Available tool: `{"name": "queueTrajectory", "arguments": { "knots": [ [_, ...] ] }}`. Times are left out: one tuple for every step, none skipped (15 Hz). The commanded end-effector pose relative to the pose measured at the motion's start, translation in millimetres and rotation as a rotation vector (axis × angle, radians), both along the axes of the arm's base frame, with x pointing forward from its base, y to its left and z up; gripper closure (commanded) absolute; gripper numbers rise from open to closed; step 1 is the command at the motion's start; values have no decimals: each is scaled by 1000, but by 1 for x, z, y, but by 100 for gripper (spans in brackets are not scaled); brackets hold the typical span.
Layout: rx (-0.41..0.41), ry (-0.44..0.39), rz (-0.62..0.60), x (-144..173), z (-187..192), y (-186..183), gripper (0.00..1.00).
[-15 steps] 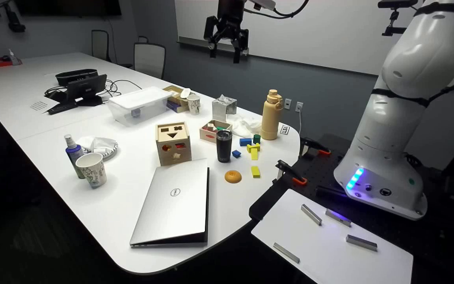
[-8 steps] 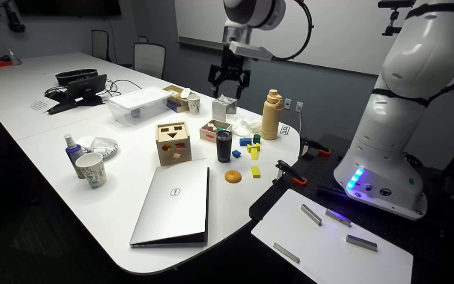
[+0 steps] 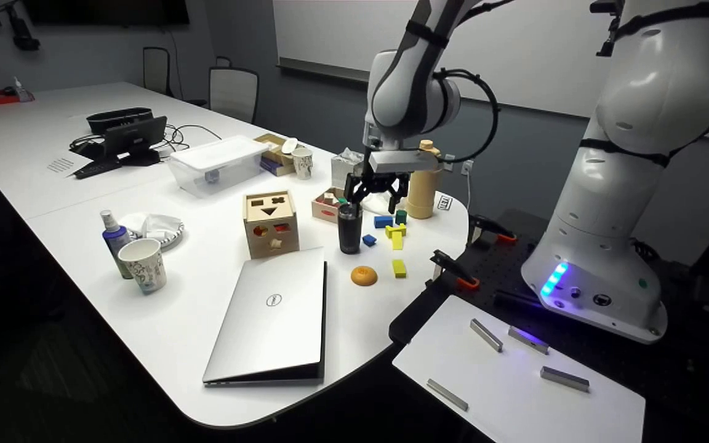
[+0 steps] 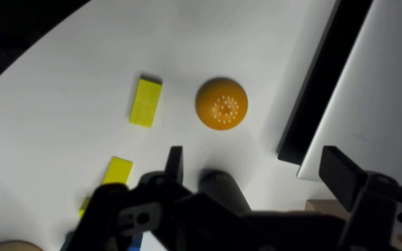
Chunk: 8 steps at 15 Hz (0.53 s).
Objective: Put the yellow object inside the wooden box
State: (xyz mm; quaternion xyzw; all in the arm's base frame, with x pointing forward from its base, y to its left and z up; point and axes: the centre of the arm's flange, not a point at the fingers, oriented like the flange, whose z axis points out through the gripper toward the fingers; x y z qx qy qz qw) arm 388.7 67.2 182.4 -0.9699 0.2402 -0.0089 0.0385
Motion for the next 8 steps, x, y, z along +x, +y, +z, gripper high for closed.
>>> {"name": "queueTrajectory", "arguments": {
  "knots": [
    [-27,41,-13,-14,-54,19,0],
    [-32,50,-10,-14,-69,22,0],
    [-37,57,-2,-15,-82,25,0],
    [-42,60,3,-14,-94,26,0],
    [-48,60,8,-13,-105,27,0],
    [-55,60,12,-10,-115,28,0],
    [-61,58,11,-7,-125,29,0],
    [-69,51,8,-2,-134,31,0]
  ]
}}
